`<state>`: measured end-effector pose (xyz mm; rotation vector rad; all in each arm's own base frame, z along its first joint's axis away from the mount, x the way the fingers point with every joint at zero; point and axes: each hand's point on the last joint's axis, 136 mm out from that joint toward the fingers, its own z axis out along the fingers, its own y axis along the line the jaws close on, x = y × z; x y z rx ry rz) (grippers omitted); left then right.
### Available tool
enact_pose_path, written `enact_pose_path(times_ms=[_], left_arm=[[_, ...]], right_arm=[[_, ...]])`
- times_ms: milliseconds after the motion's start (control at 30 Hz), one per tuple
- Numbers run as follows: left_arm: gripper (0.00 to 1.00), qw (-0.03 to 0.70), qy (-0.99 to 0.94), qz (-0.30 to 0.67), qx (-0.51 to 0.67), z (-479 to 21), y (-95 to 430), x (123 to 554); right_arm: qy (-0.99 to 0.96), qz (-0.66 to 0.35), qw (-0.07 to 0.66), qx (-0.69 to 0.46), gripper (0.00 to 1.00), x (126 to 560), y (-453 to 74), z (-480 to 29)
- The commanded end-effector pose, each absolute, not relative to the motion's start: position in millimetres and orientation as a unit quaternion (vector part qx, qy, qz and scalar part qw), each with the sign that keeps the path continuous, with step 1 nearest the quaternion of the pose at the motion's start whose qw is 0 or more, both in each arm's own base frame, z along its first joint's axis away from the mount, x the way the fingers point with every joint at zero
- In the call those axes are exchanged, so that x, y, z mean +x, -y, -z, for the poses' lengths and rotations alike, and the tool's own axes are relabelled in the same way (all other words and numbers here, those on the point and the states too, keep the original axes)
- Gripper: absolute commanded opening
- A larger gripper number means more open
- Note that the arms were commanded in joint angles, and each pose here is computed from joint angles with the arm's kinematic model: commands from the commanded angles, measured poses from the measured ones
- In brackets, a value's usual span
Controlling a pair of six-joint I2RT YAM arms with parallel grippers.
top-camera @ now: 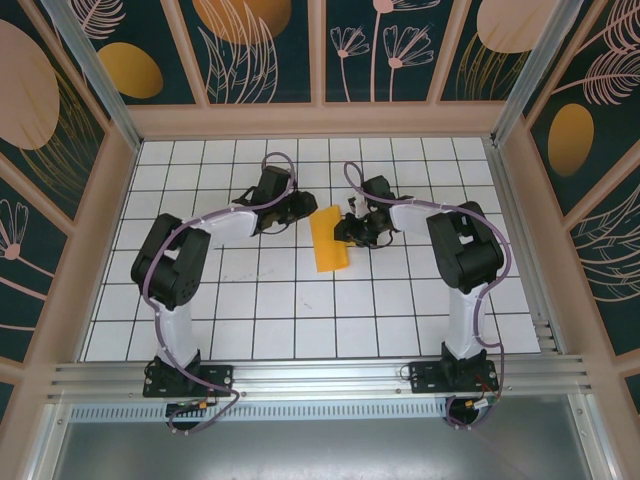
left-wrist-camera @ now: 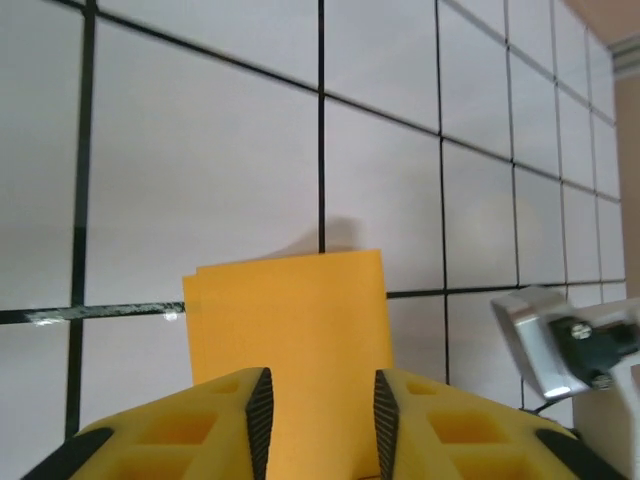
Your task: Fold a paper plane with a square sheet of paper (pick it up from the middle)
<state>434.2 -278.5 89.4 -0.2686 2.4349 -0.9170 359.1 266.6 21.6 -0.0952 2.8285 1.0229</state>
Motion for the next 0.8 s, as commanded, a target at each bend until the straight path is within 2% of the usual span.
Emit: enact_pose_path(times_ms=[0,533,767], left_arm=[[0.38,0.288,-0.895,0.315,-0.131,-95,259,433],[0.55,0.349,-0.882,0.231,-0.215,-82,181,398],[0.56,0.352,-0.875,0.251,-0.221,-83,177,402]], right_arm=[[-0.956,-0.29,0.054,-0.01,0.29,352,-245,0],[-0.969,-0.241,0.042,-0.044,0.3,347,-239,16],[-0.973,-0.221,0.037,-0.057,0.31,343,-235,23]])
